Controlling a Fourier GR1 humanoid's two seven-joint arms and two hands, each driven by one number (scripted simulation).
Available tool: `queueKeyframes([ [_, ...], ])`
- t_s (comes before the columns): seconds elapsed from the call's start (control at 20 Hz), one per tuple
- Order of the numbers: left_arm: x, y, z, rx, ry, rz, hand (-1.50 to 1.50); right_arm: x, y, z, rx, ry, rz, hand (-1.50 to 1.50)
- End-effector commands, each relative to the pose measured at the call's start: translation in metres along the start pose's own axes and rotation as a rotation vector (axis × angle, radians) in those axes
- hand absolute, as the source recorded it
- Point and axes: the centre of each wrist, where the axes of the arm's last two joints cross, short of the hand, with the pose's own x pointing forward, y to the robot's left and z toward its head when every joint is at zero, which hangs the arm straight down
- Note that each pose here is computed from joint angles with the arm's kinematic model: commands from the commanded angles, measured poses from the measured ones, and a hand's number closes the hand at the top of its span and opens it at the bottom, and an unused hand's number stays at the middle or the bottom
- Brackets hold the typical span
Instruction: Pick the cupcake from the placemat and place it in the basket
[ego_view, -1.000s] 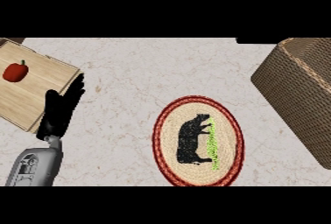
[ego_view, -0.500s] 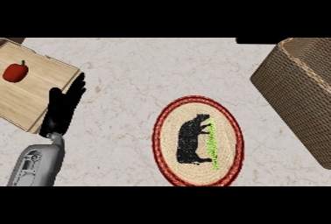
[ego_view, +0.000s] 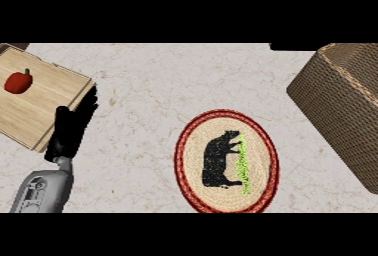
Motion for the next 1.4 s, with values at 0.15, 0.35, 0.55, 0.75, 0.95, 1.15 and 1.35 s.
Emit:
queueKeyframes([
  [0.15,0.004,0.008,0.001,0.002,-0.003,0.005,0.0,-0.016,0.041,-0.016,-0.008,-0.007,-0.172,-1.5],
  [0.35,0.006,0.001,0.002,0.011,-0.004,0.002,0.0,-0.042,0.024,-0.003,-0.15,-0.039,-0.251,-1.5],
  [0.55,-0.001,0.015,-0.004,-0.005,0.004,-0.001,0.0,-0.032,0.004,-0.007,-0.283,-0.019,-0.36,-1.5],
  [0.75,0.001,-0.015,0.004,-0.013,-0.001,0.017,0.0,-0.067,-0.031,0.018,-0.395,0.057,-0.409,-1.5],
  [0.95,0.004,-0.001,-0.008,0.011,0.009,0.005,0.0,-0.102,-0.05,0.05,-0.424,0.151,-0.497,-1.5],
  [1.15,-0.001,-0.015,0.009,-0.016,-0.005,0.003,0.0,-0.138,-0.077,0.095,-0.435,0.204,-0.524,-1.5],
  [1.35,-0.006,-0.004,-0.001,-0.009,-0.014,-0.001,0.0,-0.164,-0.075,0.124,-0.456,0.213,-0.549,-1.5],
])
